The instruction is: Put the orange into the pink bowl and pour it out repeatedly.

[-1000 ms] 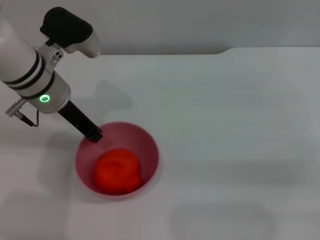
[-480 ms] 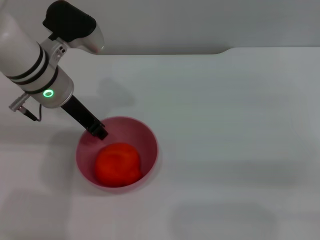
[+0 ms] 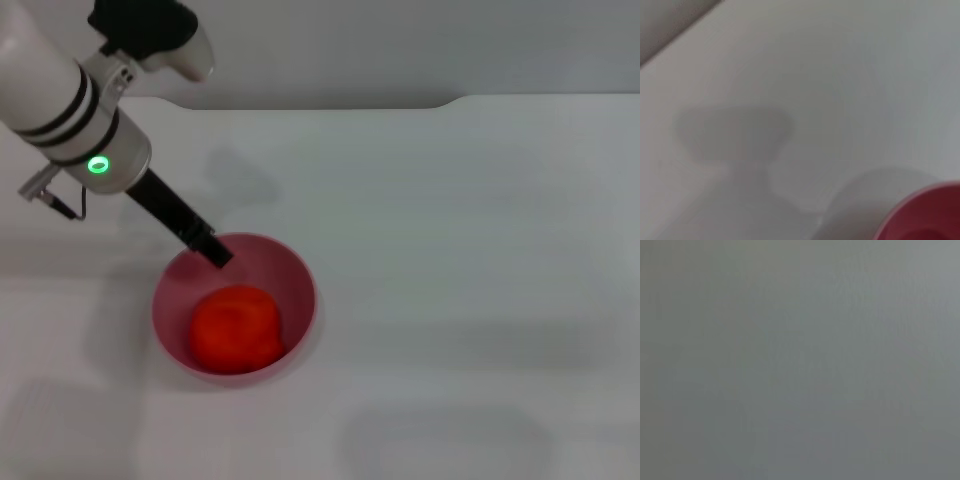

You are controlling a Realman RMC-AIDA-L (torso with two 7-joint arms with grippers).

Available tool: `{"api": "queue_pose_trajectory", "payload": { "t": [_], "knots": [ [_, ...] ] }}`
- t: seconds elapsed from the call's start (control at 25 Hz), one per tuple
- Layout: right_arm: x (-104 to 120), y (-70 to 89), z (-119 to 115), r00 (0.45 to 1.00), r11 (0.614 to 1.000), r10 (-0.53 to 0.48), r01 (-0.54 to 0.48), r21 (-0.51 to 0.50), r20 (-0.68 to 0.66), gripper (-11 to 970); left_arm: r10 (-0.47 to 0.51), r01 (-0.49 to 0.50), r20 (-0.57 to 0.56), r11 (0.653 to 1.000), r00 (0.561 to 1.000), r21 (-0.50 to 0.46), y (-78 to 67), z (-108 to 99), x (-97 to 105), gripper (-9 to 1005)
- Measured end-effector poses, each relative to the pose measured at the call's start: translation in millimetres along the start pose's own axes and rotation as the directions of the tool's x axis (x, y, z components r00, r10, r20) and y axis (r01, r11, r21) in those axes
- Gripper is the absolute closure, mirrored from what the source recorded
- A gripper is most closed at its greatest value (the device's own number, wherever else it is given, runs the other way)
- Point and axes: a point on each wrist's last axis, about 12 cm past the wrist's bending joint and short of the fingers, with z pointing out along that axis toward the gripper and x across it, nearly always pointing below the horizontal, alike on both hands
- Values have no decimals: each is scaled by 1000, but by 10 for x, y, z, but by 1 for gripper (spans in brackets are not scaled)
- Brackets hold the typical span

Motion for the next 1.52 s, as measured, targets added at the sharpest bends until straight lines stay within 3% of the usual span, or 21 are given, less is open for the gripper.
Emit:
{"api": "queue_pose_trajectory", "payload": {
  "t": [0.12,0.24,0.28,0.4,0.52,0.6,0.64,0.72,0.76,0.8,0.92,0.96,1.0,1.08,1.16,1.2,1.24,1.32,1.36,1.48,1.52],
  "knots": [
    [7,-1,-11,1000,1000,2,-2,2,-3,320,37,-36,78,999,996,-12,-48,-192,-148,324],
    [6,4,-12,1000,1000,4,-4,0,-1,320,52,-52,122,999,991,-5,-72,-254,-207,281],
    [6,5,-12,1000,1000,6,-6,0,-1,319,87,-96,240,995,967,28,-116,-361,-328,267],
    [6,17,-11,1000,1000,17,-17,-5,0,319,117,-148,388,988,914,52,-134,-479,-449,224],
    [8,36,-10,1000,1000,23,-23,-12,0,318,119,-208,620,975,775,72,-104,-633,-541,195],
    [10,52,-9,1000,1000,26,-26,-17,-1,318,79,-216,782,974,619,72,-30,-721,-525,195],
    [11,63,-8,1000,999,28,-28,-20,-1,318,42,-208,862,975,506,75,20,-759,-481,195],
    [15,78,-10,1000,999,31,-31,-24,-3,318,12,-185,932,981,361,59,101,-774,-370,195],
    [23,87,-17,999,999,33,-33,-26,-6,319,12,-185,932,981,361,59,101,-774,-370,195],
    [33,95,-26,999,999,35,-36,-27,-12,319,-2,-116,985,993,172,22,217,-781,-194,195],
    [75,114,-46,999,999,44,-44,-24,-29,319,35,0,999,999,38,-35,336,-683,56,195],
    [89,113,-50,998,999,47,-48,-18,-33,319,35,0,999,999,38,-35,336,-683,56,195],
    [104,102,-60,998,999,53,-54,-3,-38,320,90,130,996,988,-25,-86,447,-576,286,195],
    [129,65,-87,997,997,65,-63,37,-45,320,142,233,989,964,-41,-129,529,-488,468,195],
    [156,-3,-127,995,992,81,-76,100,-50,320,142,233,989,964,-41,-129,529,-488,468,195],
    [165,-35,-146,995,989,88,-81,126,-52,320,173,315,984,937,-37,-153,588,-406,629,195],
    [175,-69,-166,994,985,93,-84,154,-53,320,233,479,973,855,-9,-200,678,-253,1006,195],
    [190,-136,-205,994,977,95,-82,197,-58,320,253,564,967,796,16,-218,692,-153,1249,195],
    [197,-163,-223,994,974,94,-79,213,-61,320,253,564,967,796,16,-218,692,-153,1249,195],
    [210,-246,-269,994,965,84,-65,252,-68,320,255,649,965,725,60,-232,669,-7,1569,195],
    [213,-266,-283,994,963,82,-61,262,-69,320,255,649,965,725,60,-232,669,-7,1569,195]
  ]
}}
